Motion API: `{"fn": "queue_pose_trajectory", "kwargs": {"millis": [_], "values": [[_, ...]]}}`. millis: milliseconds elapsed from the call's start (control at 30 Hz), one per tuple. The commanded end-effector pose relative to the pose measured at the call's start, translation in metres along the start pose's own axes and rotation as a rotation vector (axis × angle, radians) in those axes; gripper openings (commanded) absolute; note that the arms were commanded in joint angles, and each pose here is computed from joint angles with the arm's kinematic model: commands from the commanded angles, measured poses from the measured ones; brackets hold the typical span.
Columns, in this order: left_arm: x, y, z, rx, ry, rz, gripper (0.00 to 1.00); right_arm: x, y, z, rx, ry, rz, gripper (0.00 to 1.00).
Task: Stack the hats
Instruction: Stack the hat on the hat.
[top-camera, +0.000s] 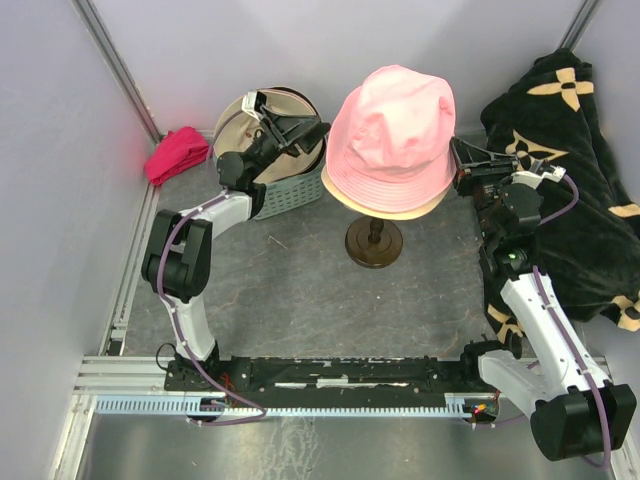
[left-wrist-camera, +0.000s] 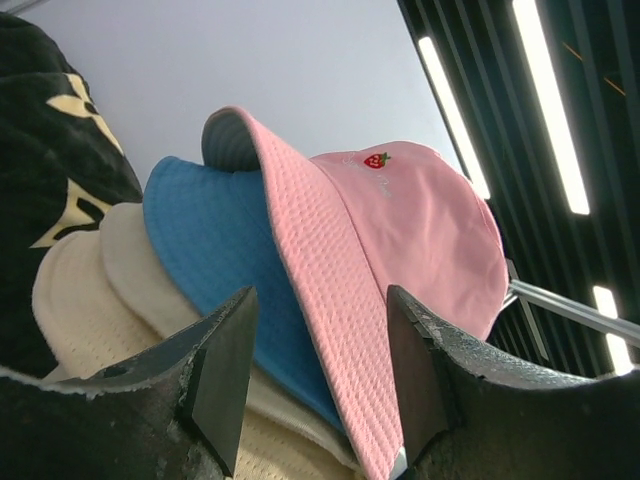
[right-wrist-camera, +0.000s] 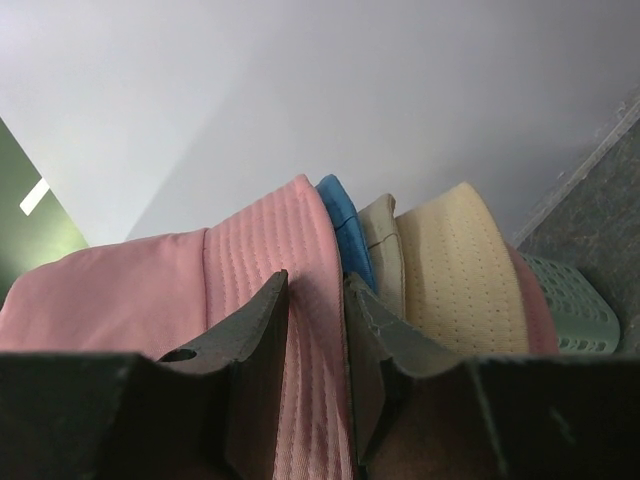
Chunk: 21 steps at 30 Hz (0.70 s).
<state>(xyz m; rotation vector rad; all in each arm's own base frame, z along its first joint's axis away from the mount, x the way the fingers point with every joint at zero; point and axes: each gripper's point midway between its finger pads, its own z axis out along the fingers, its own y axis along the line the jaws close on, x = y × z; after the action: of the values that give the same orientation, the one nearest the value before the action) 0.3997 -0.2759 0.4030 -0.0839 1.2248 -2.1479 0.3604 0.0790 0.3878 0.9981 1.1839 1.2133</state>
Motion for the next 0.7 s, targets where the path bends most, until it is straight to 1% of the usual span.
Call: {"fn": "queue_pose_trajectory", "kwargs": {"millis": [0, 500, 667], "values": [[0.003, -0.017, 0.011, 0.036, 0.060, 0.012, 0.62, -0.002, 0.032, 0.000, -0.075, 0.006, -0.013, 0.36], [0.018, -0.018, 0.024, 0.065, 0.134, -0.001, 0.61, 0.000, 0.032, 0.000, -0.070, 0.016, -0.024, 0.37], [0.019, -0.021, 0.025, 0.081, 0.135, -0.004, 0.60, 0.000, 0.033, 0.001, -0.068, 0.017, -0.028, 0.37]]}}
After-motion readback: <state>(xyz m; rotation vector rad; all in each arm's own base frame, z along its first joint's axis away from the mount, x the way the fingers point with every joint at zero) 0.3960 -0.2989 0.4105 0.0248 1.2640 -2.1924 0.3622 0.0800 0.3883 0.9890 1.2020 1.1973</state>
